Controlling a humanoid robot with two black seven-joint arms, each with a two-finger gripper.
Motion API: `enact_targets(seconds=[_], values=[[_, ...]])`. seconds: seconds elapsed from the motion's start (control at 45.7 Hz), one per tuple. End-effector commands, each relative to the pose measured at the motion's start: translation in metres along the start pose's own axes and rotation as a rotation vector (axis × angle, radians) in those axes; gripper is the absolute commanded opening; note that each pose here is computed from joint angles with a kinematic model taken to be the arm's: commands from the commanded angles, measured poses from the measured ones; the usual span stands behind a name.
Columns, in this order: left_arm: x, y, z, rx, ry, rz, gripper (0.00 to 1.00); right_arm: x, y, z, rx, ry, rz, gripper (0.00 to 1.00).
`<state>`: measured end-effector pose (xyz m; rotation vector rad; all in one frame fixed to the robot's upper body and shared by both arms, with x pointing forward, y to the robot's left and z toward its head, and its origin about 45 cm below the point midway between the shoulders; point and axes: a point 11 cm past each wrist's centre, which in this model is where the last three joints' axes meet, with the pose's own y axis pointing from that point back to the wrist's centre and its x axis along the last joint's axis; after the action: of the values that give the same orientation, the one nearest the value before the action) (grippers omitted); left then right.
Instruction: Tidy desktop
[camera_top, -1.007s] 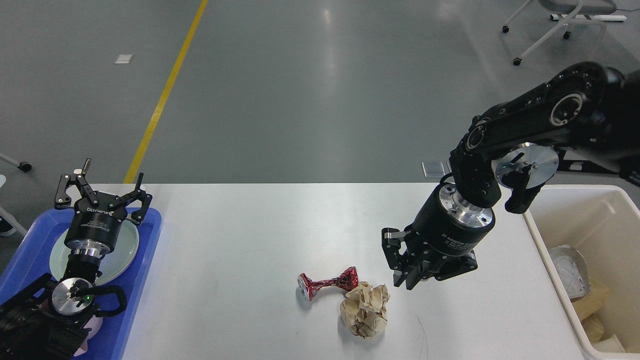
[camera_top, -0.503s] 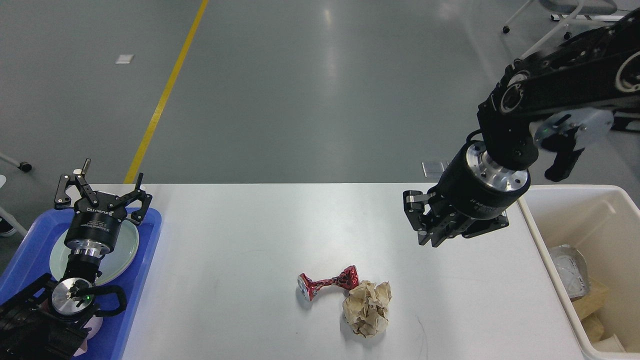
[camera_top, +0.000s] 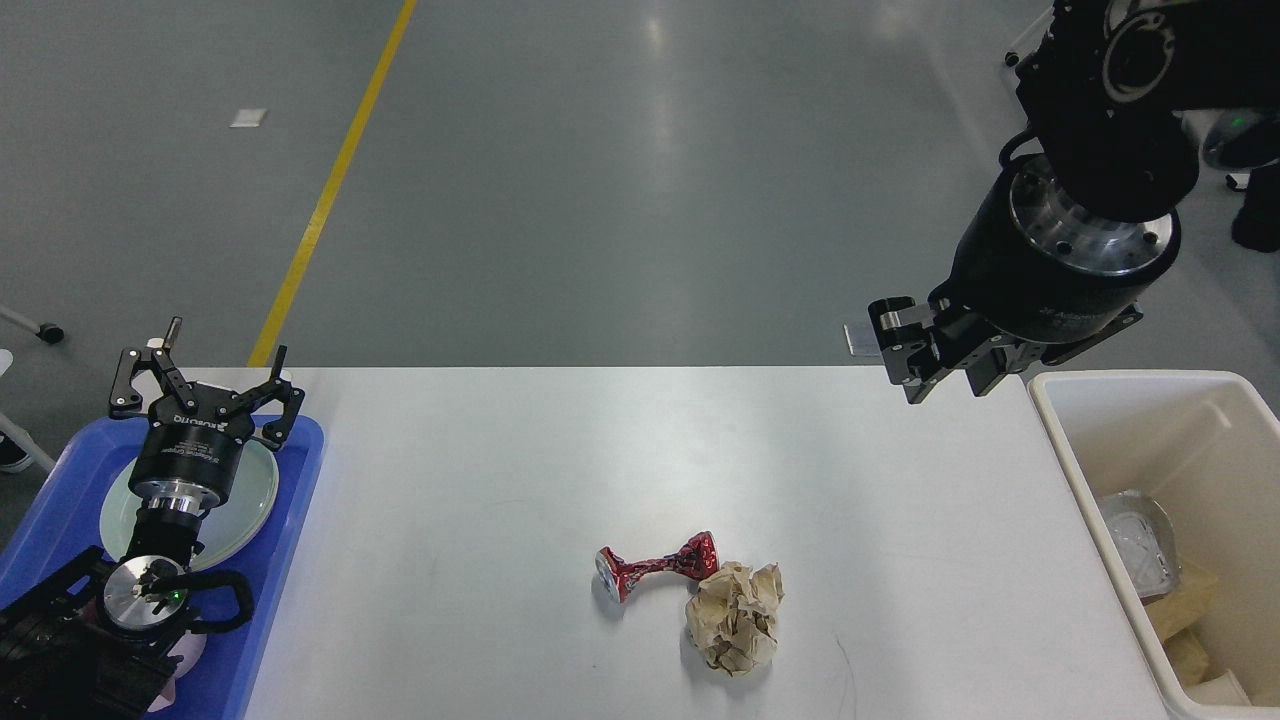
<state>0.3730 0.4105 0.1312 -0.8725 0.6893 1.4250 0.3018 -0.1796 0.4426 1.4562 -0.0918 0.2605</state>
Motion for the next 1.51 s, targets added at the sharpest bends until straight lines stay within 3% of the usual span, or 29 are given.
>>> enact_targets(seconds=[0.0,0.678,0.941,1.072,1.269,1.488], values=[[0.0,0.0,0.0,-0.001,0.0,0.0,0.98,0.001,0.001,0.001,-0.006,0.005,0.007,1.0],[0.0,0.0,0.0,-0.001,0.0,0.0,0.98,-0.003,-0.01,-0.007,0.034,-0.005,-0.031,1.0],[0.0,0.0,0.0,-0.001,0.0,0.0,0.98,-0.033,-0.117,-0.052,0.184,-0.011,-0.172,1.0],[0.0,0.0,0.0,-0.001,0.0,0.0,0.98,-0.051,-0.18,-0.076,0.162,-0.027,-0.114,1.0],[0.0,0.0,0.0,-0.001,0.0,0.0,0.98,-0.068,-0.232,-0.101,0.163,-0.046,-0.094,1.0],[0.0,0.0,0.0,-0.001,0.0,0.0,0.98,-0.077,-0.272,-0.129,0.254,-0.125,-0.134,1.0]])
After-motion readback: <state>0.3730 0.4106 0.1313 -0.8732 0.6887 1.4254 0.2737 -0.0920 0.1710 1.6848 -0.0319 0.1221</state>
